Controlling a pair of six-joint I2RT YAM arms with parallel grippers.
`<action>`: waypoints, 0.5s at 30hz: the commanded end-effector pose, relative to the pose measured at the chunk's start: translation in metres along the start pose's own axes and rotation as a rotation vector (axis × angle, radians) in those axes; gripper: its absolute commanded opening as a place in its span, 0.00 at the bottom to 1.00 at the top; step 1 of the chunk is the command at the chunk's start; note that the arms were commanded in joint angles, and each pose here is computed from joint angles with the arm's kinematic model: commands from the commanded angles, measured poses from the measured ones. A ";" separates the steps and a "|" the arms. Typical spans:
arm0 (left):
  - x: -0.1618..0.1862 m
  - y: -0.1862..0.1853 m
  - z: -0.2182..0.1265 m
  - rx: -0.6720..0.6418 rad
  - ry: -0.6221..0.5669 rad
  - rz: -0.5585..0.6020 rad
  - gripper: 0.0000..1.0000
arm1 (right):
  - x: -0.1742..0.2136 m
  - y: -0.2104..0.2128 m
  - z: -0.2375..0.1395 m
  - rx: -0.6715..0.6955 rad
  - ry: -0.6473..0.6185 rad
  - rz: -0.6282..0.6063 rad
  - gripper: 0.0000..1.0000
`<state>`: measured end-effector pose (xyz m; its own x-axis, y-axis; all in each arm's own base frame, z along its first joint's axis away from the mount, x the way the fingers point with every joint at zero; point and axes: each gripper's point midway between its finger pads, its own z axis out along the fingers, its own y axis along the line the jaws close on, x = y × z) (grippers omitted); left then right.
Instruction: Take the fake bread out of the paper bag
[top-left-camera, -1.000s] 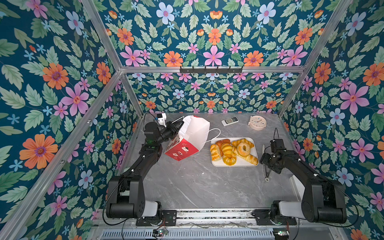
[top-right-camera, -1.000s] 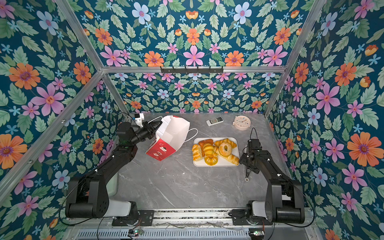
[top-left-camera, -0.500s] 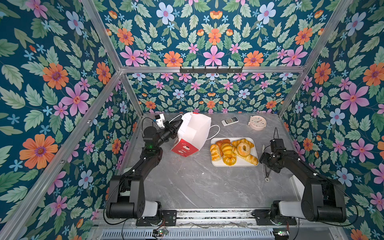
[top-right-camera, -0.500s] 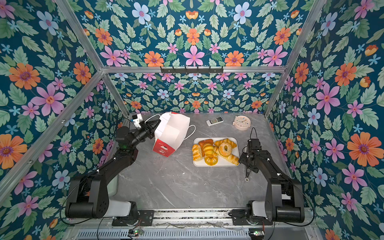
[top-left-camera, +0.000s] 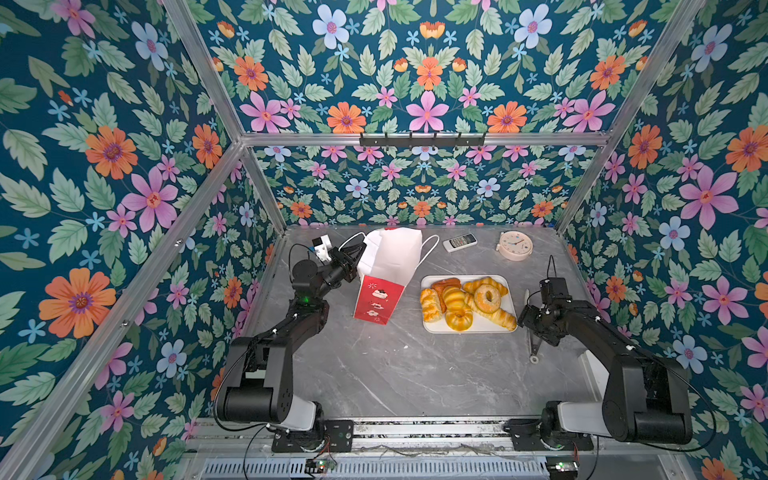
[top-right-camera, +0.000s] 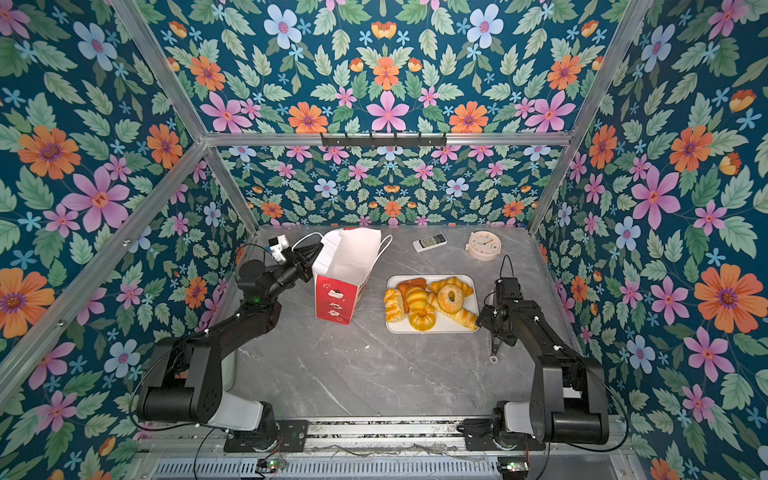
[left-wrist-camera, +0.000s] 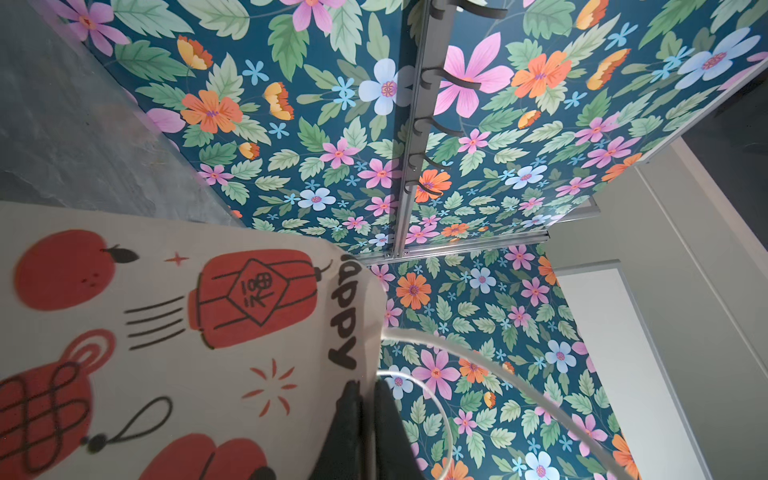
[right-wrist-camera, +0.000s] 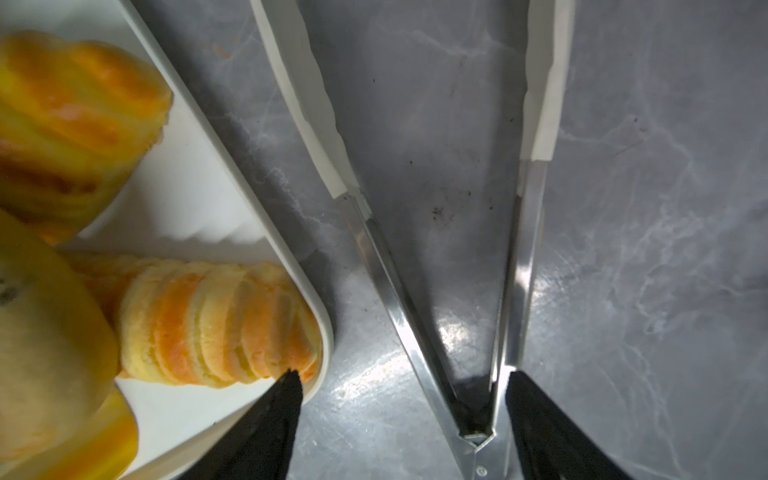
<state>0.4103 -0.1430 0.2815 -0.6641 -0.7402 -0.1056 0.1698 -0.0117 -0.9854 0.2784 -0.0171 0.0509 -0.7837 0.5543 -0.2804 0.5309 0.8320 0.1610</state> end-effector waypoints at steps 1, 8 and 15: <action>0.001 -0.011 0.002 0.054 0.017 0.035 0.11 | -0.001 0.002 0.000 -0.008 -0.005 -0.008 0.79; -0.007 -0.004 0.007 0.027 0.030 0.051 0.14 | -0.001 0.002 -0.003 -0.012 -0.011 -0.008 0.78; -0.020 0.007 0.002 -0.060 0.028 0.107 0.20 | 0.000 0.004 -0.002 -0.023 -0.006 -0.011 0.78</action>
<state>0.4275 -0.1298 0.2816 -0.6558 -0.7367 -0.1652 0.1876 0.0530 -0.9808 0.2779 -0.0156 0.0527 -0.7845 0.5514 -0.2837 0.5246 0.8341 0.1704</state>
